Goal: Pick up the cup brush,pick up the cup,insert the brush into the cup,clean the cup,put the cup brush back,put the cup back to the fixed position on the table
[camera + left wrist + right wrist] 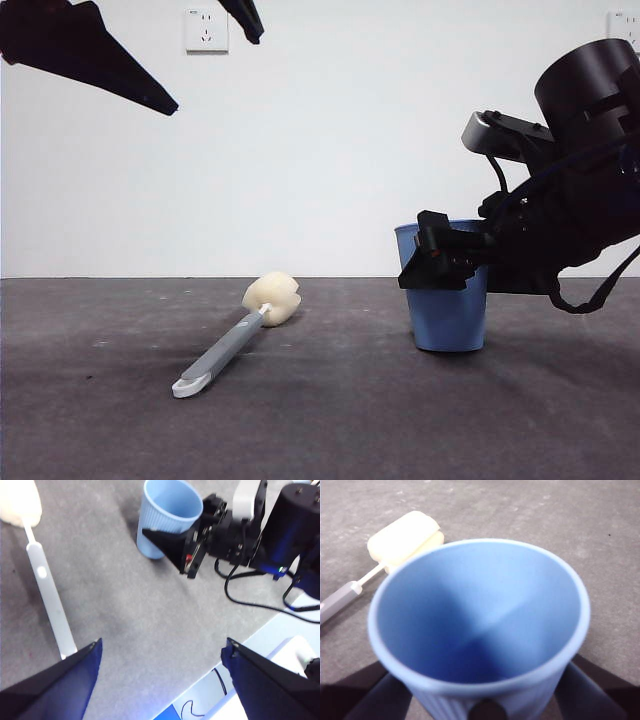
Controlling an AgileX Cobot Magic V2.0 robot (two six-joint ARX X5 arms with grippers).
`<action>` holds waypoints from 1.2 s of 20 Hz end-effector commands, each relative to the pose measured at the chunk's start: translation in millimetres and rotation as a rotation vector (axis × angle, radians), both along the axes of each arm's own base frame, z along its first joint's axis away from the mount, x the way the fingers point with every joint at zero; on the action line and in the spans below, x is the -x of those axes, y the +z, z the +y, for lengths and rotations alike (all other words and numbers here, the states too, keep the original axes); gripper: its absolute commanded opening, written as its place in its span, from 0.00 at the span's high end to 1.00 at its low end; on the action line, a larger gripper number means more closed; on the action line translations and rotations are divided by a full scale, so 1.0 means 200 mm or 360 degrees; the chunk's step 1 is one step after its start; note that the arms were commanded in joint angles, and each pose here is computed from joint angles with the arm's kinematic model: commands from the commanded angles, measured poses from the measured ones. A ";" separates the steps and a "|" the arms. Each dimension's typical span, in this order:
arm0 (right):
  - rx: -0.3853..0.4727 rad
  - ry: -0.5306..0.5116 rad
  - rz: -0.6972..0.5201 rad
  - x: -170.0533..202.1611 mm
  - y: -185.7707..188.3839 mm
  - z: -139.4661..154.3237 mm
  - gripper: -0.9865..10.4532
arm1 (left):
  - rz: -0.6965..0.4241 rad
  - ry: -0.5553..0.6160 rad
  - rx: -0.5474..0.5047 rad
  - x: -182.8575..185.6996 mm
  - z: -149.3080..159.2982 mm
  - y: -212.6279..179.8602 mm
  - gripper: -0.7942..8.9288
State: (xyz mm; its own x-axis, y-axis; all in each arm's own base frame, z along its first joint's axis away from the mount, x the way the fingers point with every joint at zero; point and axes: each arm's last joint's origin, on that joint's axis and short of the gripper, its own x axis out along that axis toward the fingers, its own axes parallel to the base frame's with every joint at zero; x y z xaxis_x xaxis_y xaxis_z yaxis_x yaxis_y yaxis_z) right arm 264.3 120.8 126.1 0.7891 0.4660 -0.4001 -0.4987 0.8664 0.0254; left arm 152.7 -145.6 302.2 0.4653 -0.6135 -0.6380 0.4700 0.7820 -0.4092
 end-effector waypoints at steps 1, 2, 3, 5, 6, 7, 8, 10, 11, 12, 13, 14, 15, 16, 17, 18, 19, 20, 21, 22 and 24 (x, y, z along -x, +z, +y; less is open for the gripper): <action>0.0069 -0.0014 0.0231 0.04 -0.10 -0.02 0.60 | 0.0012 -0.0023 -0.0047 0.01 0.00 -0.03 0.50; 0.0077 -0.0013 0.0248 0.05 -0.10 -0.02 0.55 | 0.0010 -0.0033 -0.0062 0.01 0.00 -0.03 0.50; 0.0085 -0.0014 0.0263 0.05 -0.11 -0.02 0.52 | 0.0020 -0.0034 -0.0075 0.01 0.01 -0.03 0.50; 0.0092 -0.0018 0.0291 0.05 -0.11 -0.02 0.52 | 0.0030 -0.0035 -0.0085 0.01 0.01 -0.03 0.50; 0.0093 -0.0020 0.0301 0.05 -0.12 -0.02 0.52 | 0.0030 -0.0035 -0.0085 0.01 0.01 -0.03 0.50; 0.0095 -0.0020 0.0305 0.05 -0.12 -0.02 0.52 | 0.0030 -0.0035 -0.0085 0.01 0.01 -0.03 0.50; 0.0093 -0.0019 0.0303 0.05 -0.12 -0.02 0.52 | 0.0030 -0.0035 -0.0085 0.01 0.01 -0.03 0.50; 0.0087 -0.0020 0.0287 0.05 -0.10 -0.02 0.49 | 0.0037 -0.0035 -0.0092 0.01 0.01 -0.04 0.50; 0.0081 -0.0022 0.0276 0.06 -0.09 -0.02 0.46 | 0.0041 -0.0037 -0.0099 0.02 0.01 -0.04 0.50; 0.0073 -0.0025 0.0271 0.06 -0.07 -0.02 0.46 | 0.0040 -0.0046 -0.0110 0.02 0.01 -0.04 0.50; 0.0068 -0.0027 0.0270 0.06 -0.05 -0.02 0.46 | 0.0033 -0.0058 -0.0122 0.02 0.01 -0.04 0.50; 0.0069 -0.0027 0.0274 0.07 -0.03 -0.03 0.46 | 0.0034 -0.0058 -0.0124 0.02 0.01 -0.04 0.50; 0.0071 -0.0027 0.0277 0.08 -0.01 -0.03 0.46 | 0.0033 -0.0059 -0.0123 0.02 0.01 -0.04 0.50; 0.0074 -0.0027 0.0284 0.10 0.02 -0.04 0.46 | 0.0034 -0.0059 -0.0124 0.02 0.01 -0.04 0.50; 0.0071 -0.0030 0.0294 0.12 0.06 -0.05 0.46 | 0.0033 -0.0061 -0.0125 0.02 0.01 -0.04 0.50; 0.0055 -0.0038 0.0321 0.14 0.10 -0.06 0.46 | 0.0028 -0.0065 -0.0128 0.02 0.01 -0.04 0.50; 0.0053 -0.0039 0.0356 0.17 0.13 -0.06 0.46 | 0.0018 -0.0077 -0.0137 0.02 0.01 -0.04 0.50; 0.0058 -0.0039 0.0406 0.22 0.17 -0.07 0.46 | 0.0010 -0.0091 -0.0148 0.02 0.01 -0.04 0.50; 0.0062 -0.0040 0.0473 0.27 0.21 -0.08 0.46 | 0.0016 -0.0098 -0.0161 0.02 0.01 -0.05 0.50; 0.0076 -0.0038 0.0538 0.33 0.24 -0.10 0.46 | 0.0009 -0.0126 -0.0189 0.02 0.02 -0.05 0.50; 0.0093 -0.0020 0.0633 0.45 0.31 -0.13 0.47 | 0.0014 -0.0177 -0.0260 0.03 0.03 -0.06 0.50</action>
State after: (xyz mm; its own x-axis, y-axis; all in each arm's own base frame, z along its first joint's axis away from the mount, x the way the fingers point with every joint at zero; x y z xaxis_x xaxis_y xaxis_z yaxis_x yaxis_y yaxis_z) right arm 178.5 96.8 187.6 0.5841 0.4257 -0.6911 -0.4663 0.8729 0.1436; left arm 146.5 -139.9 293.3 0.4035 -0.5531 -0.7289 0.5239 0.7927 -0.3116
